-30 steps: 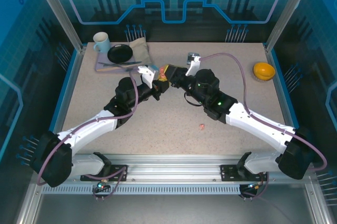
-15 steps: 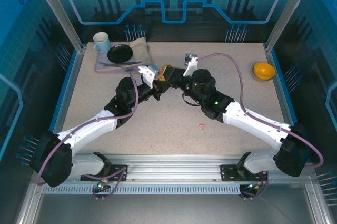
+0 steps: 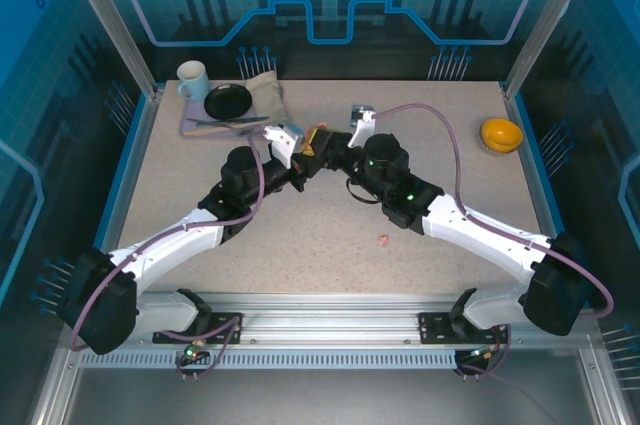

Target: Insert wireless bluetooth earbuds into charging case

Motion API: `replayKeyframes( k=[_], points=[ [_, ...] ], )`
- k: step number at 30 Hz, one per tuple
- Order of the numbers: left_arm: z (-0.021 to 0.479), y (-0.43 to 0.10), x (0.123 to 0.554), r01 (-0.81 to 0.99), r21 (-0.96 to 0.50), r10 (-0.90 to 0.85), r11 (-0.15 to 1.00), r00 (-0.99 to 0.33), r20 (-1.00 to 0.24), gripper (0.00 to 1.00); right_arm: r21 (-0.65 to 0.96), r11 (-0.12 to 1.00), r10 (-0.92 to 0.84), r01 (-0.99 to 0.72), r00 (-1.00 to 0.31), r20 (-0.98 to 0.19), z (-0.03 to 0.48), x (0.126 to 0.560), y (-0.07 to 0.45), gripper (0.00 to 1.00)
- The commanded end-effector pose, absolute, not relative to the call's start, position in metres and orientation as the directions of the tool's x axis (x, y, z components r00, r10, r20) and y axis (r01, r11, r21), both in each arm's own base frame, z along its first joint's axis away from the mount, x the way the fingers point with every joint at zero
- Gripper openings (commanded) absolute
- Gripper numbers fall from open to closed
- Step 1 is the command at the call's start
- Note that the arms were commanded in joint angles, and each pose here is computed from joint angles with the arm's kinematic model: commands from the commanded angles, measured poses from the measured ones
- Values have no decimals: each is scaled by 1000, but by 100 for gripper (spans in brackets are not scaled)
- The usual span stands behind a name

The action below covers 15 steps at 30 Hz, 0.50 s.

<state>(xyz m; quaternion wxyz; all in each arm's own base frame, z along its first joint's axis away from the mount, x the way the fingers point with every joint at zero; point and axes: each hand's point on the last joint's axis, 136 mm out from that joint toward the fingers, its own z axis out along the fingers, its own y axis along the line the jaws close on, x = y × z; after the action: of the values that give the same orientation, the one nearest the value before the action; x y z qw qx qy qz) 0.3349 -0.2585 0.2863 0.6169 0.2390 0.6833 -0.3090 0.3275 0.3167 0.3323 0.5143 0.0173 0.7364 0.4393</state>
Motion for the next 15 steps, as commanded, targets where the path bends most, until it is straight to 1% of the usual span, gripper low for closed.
replayKeyframes(
  k=[1,9,15],
  points=[
    [317,-263,337,720,-93,-88,687,-44,-995,0,656,612,463,-442,-472,-750,331,318,319,22],
    [316,-263,337,719,-88,-81,690,-45,-996,0,655,610,447,-445,-489,-749,324,309,318,22],
    [318,-264,337,723,-87,-82,685,-42,-996,0,639,636,405,-433,-518,-754,313,308,321,22]
  ],
)
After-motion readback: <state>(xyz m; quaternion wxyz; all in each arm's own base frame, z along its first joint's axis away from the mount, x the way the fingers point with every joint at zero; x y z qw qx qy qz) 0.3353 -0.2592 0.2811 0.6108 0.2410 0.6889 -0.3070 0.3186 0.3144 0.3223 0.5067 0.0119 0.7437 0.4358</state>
